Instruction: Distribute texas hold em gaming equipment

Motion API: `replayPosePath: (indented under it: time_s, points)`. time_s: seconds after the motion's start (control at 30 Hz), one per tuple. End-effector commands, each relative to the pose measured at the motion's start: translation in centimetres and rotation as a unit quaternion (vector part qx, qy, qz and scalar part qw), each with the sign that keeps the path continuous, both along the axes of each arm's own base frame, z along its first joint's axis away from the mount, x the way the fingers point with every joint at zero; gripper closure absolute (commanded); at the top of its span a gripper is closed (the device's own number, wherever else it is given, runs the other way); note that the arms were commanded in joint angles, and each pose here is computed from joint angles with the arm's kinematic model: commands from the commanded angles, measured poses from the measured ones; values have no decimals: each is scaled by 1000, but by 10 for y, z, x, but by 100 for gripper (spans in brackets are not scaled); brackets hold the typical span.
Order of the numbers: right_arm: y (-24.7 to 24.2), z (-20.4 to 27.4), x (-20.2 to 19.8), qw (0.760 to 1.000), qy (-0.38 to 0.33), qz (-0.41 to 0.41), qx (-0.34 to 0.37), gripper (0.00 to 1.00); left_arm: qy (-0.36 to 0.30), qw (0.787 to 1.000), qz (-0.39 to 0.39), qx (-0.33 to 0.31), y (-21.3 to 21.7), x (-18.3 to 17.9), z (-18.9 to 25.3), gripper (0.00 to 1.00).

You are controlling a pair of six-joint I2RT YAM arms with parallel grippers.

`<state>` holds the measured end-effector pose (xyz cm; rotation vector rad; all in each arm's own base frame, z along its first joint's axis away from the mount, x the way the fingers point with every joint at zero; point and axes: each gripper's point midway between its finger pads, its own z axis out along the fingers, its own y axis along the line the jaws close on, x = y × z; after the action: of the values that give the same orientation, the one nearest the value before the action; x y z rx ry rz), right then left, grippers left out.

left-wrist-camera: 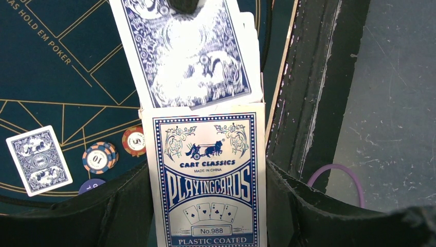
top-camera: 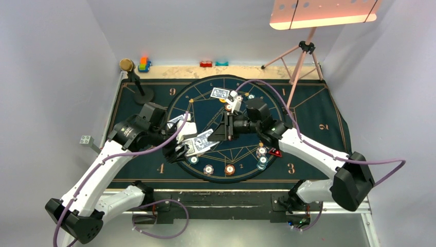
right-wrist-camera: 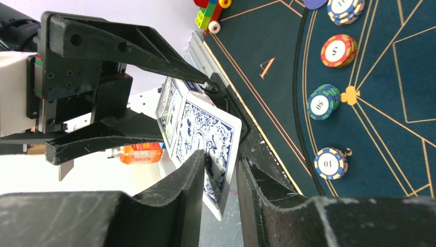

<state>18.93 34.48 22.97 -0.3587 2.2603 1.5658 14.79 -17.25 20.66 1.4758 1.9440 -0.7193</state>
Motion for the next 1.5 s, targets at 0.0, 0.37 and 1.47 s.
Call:
replayPosePath:
  time_s: [0.0, 0.37, 1.47]
  points:
    - [-16, 3, 6, 999, -18, -24, -11, 70, -27, 999, -10, -35, -9, 3, 23, 100]
    - [-56, 13, 20, 995, -41, -82, -36, 90, -27, 999, -10, -34, -8, 2, 22, 100]
    - [-207, -167, 93, 879, 73, -309, -356, 45, -25, 999, -13, -33, -6, -2, 21, 100]
